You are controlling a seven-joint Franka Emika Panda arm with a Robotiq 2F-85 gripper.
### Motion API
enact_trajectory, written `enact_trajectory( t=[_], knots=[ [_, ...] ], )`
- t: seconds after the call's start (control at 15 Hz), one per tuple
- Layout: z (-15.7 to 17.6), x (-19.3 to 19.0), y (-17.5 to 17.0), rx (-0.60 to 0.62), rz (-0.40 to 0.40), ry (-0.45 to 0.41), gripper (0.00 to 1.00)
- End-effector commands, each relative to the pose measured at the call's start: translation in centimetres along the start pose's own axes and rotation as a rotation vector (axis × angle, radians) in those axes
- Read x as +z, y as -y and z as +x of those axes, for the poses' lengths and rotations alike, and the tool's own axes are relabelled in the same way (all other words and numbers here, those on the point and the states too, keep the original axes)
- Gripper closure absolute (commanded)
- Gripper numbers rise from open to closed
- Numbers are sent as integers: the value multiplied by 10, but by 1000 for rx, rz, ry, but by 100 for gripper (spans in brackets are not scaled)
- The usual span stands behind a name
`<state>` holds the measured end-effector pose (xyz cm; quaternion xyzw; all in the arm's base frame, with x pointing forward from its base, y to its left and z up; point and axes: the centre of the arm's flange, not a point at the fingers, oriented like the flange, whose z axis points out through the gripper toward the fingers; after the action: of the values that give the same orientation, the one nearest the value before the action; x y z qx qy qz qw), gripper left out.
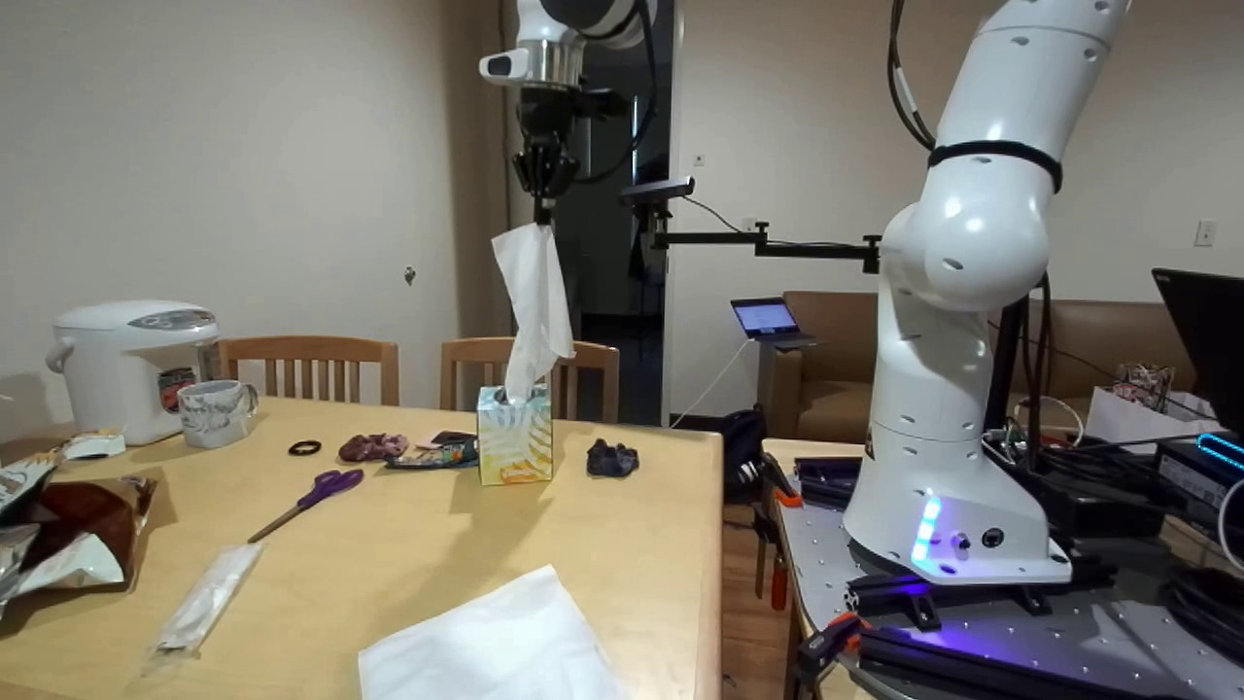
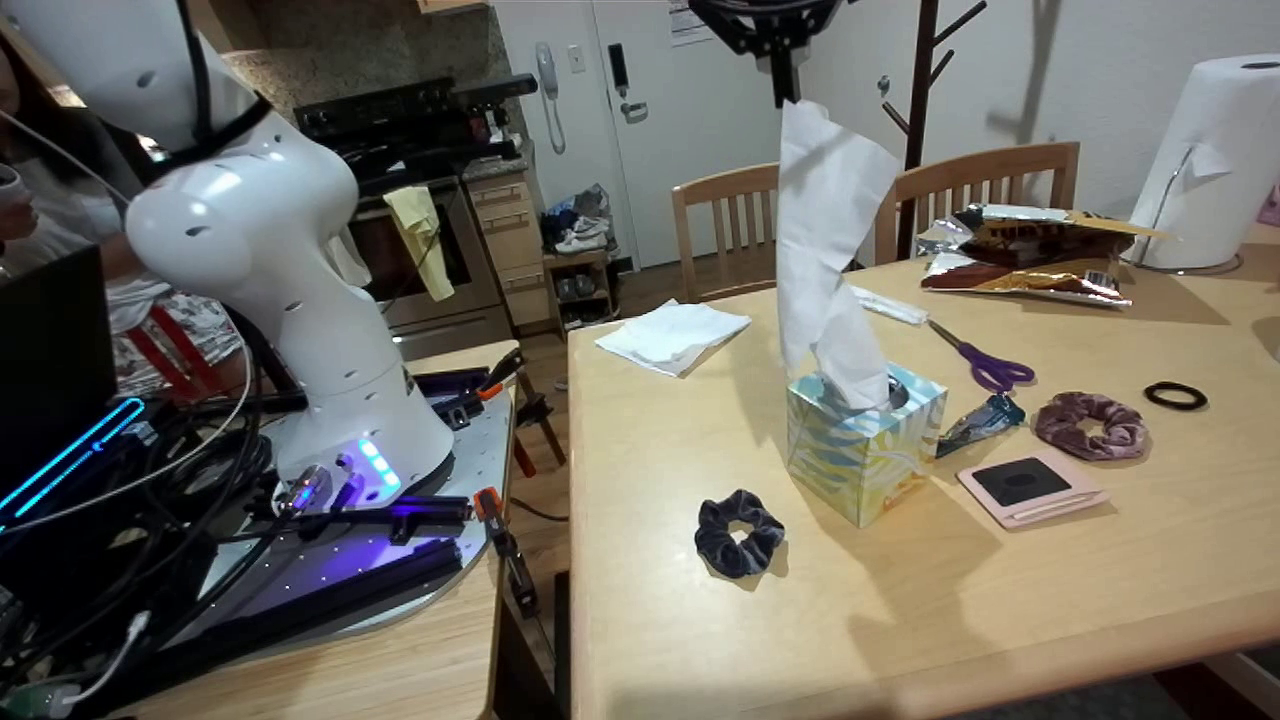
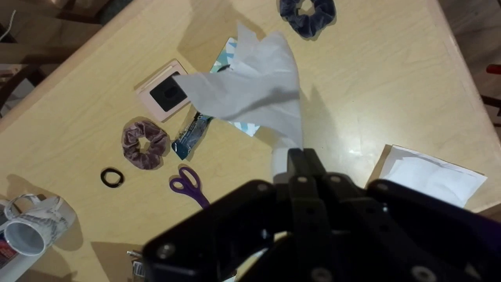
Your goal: Remove a tissue from the box and put it on the table
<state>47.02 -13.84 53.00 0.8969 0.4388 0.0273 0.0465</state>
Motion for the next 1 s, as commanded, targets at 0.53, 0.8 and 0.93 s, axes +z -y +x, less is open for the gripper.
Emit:
enact_trajectory(
  t=[0.53,0.8,0.93],
  knots=[
    [73,1,85,197,75,-66,100],
    [106,46,112,242,162,-61,100],
    [120,74,116,256,193,-31,100]
  ],
)
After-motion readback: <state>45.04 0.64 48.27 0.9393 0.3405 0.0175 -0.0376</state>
